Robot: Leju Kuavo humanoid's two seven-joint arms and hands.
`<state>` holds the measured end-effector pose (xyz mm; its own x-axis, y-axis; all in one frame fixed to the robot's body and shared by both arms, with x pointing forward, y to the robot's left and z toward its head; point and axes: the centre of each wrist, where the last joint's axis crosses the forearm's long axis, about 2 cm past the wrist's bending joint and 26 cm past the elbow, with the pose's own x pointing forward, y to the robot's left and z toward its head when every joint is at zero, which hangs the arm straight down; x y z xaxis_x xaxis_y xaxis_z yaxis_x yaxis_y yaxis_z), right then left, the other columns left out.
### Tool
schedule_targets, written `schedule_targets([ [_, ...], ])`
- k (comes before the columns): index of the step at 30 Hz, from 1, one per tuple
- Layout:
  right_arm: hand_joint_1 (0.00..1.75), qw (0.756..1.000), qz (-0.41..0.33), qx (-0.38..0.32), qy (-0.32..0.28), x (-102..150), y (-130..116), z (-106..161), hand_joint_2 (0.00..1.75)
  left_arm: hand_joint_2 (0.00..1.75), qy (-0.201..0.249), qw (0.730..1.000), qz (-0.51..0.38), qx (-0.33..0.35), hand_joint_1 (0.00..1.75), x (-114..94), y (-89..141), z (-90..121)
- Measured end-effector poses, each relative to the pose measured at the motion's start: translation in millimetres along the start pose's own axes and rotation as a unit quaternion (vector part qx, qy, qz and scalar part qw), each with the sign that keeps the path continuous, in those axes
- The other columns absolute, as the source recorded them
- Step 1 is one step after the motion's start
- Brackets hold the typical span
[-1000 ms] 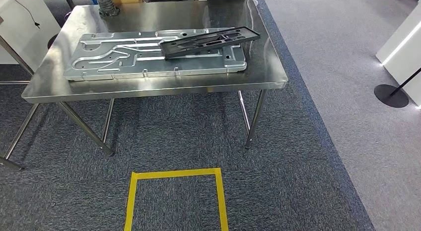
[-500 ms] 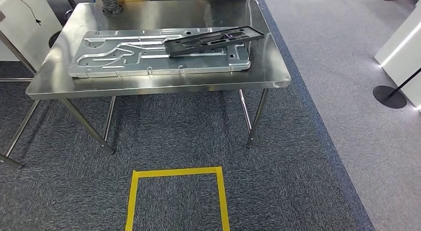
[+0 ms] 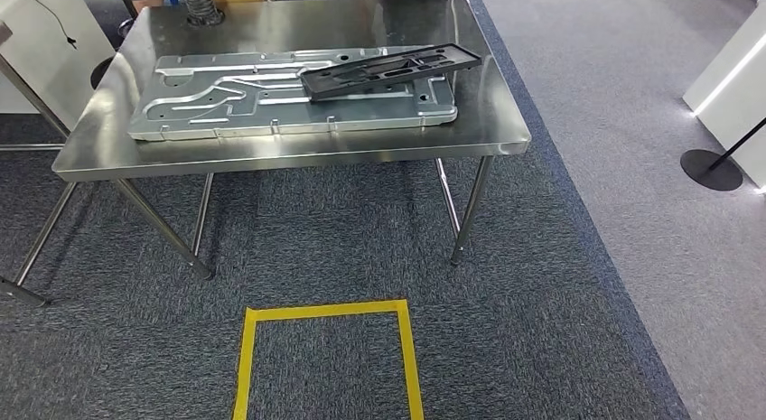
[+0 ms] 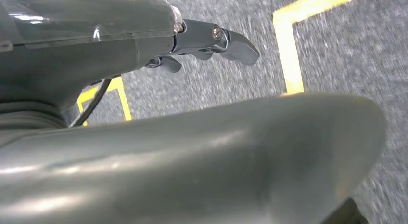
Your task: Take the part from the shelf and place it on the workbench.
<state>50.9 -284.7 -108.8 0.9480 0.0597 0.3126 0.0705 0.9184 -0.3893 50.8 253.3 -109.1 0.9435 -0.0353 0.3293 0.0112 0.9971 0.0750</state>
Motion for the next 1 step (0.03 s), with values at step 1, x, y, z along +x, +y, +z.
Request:
schedule_targets([
  [1, 0.00, 1.000, 0.001, 0.001, 0.000, -0.3, 0.3, 0.2, 1.75, 0.00, -0.001, 1.000, 0.001, 0.000, 0.00, 0.0, 0.1, 0.0],
])
